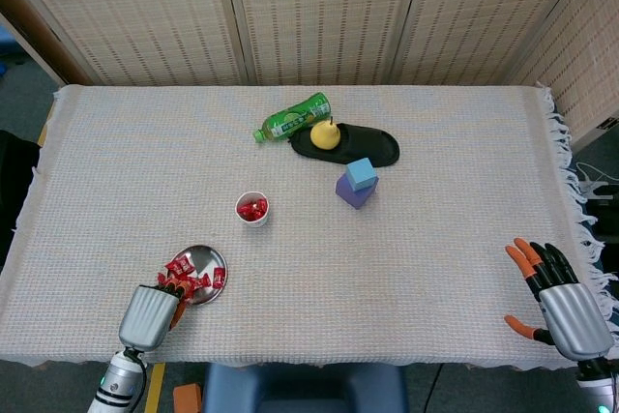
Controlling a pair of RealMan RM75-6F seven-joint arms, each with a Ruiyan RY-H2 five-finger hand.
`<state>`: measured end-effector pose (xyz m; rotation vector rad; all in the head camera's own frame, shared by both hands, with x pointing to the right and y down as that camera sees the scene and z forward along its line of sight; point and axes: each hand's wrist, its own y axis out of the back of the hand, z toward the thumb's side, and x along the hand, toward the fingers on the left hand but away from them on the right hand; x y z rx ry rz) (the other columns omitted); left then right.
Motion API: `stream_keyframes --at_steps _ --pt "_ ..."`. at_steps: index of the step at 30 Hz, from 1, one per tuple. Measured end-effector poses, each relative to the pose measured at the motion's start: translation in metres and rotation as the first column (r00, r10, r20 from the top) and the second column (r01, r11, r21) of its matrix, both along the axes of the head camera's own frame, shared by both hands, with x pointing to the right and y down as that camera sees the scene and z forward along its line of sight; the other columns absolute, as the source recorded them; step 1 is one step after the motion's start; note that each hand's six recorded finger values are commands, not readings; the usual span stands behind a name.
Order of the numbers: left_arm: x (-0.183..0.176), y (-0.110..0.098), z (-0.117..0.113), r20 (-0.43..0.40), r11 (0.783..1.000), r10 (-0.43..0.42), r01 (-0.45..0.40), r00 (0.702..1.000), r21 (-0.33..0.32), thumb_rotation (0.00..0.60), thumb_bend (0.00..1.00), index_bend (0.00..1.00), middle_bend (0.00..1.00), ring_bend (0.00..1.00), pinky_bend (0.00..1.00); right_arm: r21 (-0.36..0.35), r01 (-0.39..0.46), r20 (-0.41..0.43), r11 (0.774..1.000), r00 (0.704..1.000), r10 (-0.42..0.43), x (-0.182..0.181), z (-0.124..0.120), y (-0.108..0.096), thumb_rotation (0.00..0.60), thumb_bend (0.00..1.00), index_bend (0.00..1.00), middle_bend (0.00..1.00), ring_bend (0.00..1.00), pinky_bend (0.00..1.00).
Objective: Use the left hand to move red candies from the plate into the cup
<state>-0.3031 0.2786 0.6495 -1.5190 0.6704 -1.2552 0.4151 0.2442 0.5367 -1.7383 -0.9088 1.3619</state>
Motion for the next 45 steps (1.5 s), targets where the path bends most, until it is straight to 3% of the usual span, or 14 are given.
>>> stream_keyframes --at_steps 14,26,36,45 --pt "0.035 -0.073 -0.009 -0.041 1.0 0.0 0.001 0.999 0.009 0.6 0.38 0.55 0.61 0.81 1.0 0.006 -0.015 -0.005 1.0 1.0 0.015 0.003 -0.001 -0.002 0.6 0.0 0.0 0.0 0.0 0.0" --pt "0.093 -0.129 0.011 -0.033 0.996 0.085 -0.083 0.996 0.032 0.6 0.38 0.55 0.61 0.81 1.0 0.004 -0.05 -0.029 0.999 0.998 0.05 0.01 0.003 -0.007 0.6 0.0 0.0 0.0 0.0 0.0" --pt "0.128 -0.17 0.043 -0.008 0.992 0.122 -0.122 0.992 0.025 0.6 0.38 0.55 0.6 0.81 1.0 0.004 -0.079 -0.038 0.997 0.996 0.08 0.015 0.005 -0.011 0.6 0.0 0.0 0.0 0.0 0.0" --pt "0.146 -0.189 0.065 -0.01 0.992 0.123 -0.123 0.992 0.01 0.6 0.38 0.5 0.56 0.81 1.0 -0.001 -0.101 -0.046 0.995 0.994 0.101 0.021 0.007 -0.015 0.6 0.0 0.0 0.0 0.0 0.0"
